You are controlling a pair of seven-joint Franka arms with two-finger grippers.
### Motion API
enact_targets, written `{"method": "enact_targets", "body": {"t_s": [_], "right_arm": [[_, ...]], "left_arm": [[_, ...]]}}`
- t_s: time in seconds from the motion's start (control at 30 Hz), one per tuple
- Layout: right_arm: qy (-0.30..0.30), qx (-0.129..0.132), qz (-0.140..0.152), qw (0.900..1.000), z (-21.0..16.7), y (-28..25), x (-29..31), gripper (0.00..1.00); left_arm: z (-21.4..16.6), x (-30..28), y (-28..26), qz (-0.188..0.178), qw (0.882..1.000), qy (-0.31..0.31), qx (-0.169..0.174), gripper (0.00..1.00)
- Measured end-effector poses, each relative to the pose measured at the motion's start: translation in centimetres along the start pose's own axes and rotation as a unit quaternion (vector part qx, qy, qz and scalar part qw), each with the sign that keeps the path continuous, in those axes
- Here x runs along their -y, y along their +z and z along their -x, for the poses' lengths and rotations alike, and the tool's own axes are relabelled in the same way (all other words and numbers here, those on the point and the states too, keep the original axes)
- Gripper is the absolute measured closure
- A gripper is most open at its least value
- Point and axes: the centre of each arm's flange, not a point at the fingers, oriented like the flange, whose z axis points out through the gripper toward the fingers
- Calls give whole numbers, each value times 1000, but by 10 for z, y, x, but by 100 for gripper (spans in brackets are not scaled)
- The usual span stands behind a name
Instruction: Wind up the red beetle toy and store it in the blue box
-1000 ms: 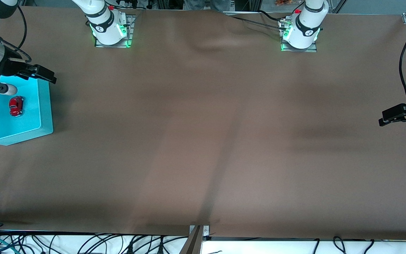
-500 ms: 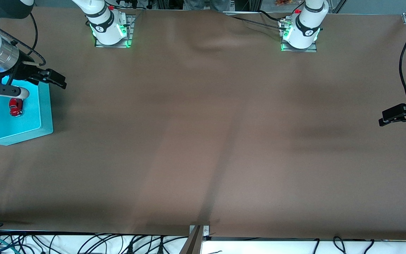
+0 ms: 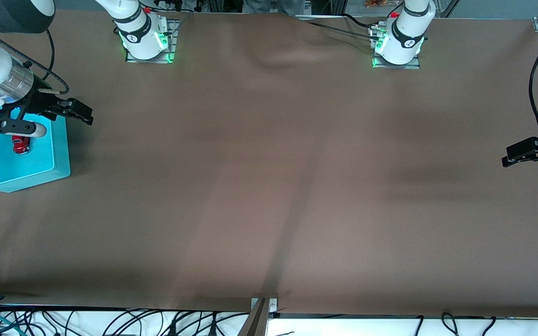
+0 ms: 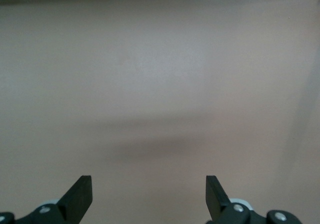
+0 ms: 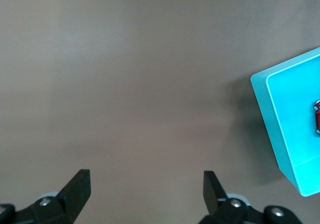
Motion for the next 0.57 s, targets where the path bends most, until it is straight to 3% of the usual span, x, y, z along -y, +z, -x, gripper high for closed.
{"method": "enact_targets", "body": {"t_s": [0.57], "right_arm": [[-68,25,3,997,0,8,-11,0]], "left_arm": [[0,0,0,0,1000,0,0,0]]}}
